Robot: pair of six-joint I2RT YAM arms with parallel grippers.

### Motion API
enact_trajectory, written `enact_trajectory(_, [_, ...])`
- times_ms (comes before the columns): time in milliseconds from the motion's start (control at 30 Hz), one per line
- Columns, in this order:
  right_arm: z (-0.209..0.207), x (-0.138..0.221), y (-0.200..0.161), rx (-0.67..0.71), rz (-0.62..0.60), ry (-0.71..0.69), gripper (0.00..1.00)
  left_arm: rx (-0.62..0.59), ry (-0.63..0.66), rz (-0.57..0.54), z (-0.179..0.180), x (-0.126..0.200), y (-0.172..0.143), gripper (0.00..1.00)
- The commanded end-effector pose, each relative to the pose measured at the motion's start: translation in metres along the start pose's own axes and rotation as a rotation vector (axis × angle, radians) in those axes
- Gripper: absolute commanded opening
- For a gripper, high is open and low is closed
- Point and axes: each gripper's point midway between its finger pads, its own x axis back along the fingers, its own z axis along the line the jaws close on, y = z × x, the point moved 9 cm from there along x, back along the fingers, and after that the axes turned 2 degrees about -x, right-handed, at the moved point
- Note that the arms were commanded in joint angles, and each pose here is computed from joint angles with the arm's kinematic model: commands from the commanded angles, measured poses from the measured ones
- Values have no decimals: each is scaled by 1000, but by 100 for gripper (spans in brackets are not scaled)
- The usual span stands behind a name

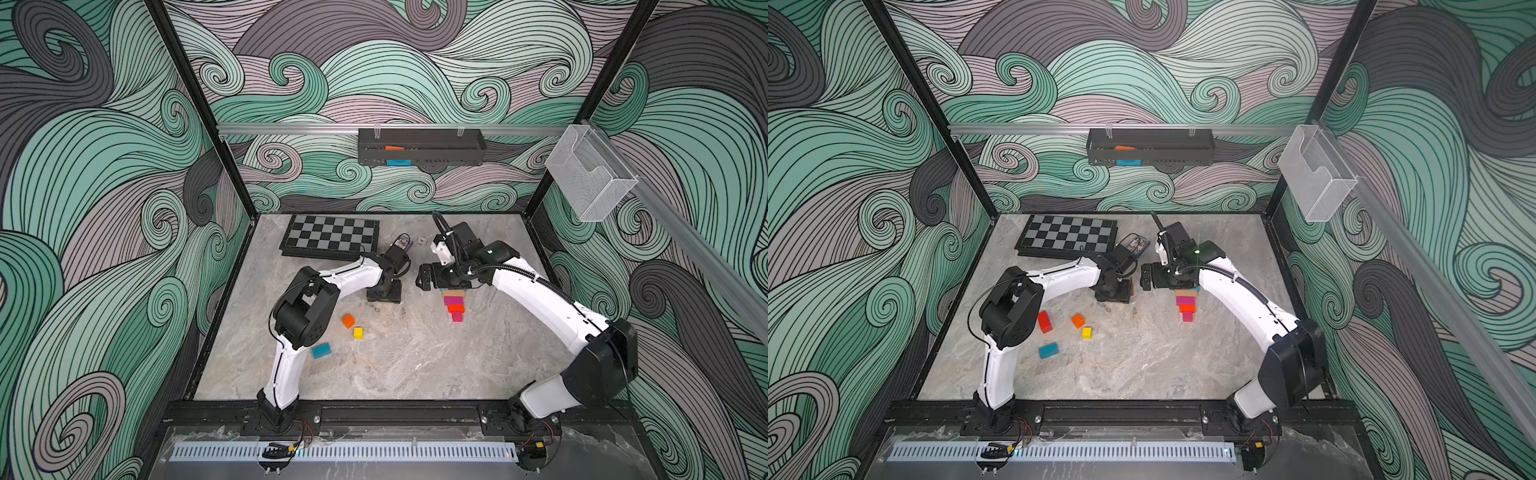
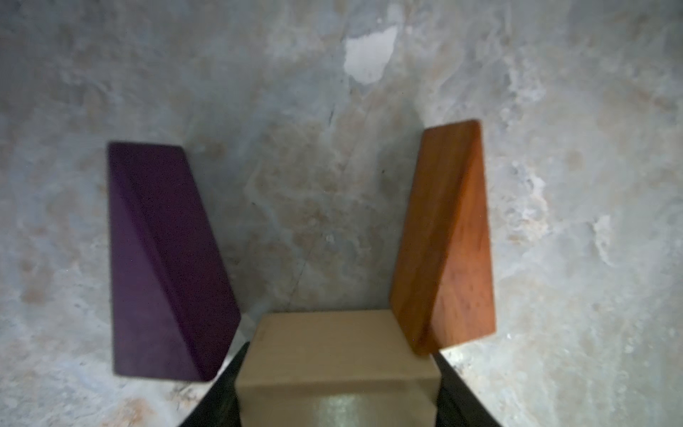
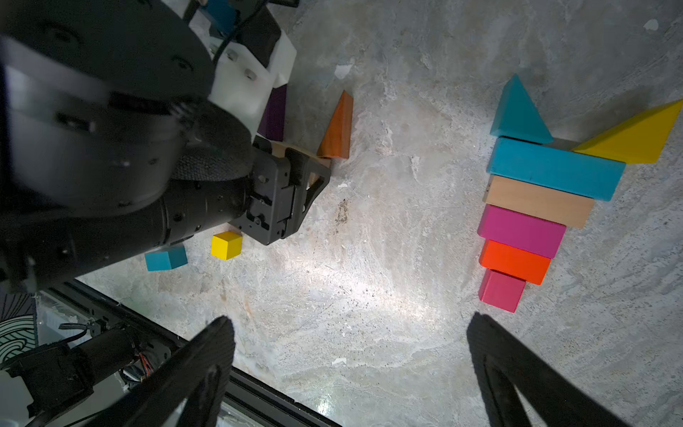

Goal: Assemble a carrot with building blocks
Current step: Move the building block to the center of the board.

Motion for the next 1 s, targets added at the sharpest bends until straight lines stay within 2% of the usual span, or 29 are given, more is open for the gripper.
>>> enact_trajectory(0, [0,10,-1,9,-23,31,99,-15,29,36,0,-2,-3,45])
enact_trajectory(200, [-1,7,0,6,-18,35,99,-9,34,43,-1,-2,-3,49])
enact_trajectory(367, [-1,6,-1,5,-13,40,99,-7,28,40,-2,-2,-6,65])
enact_trajectory(800, [0,7,0,-2,-15,43,99,3,7,-3,-4,14,-4,79])
enact_trajectory(900, [1,8,2,-2,-18,52,98,17,30,-45,0,33,-3,79])
enact_trajectory(967, [2,10,3,2,-24,59,99,27,61,-98,9,58,-4,80])
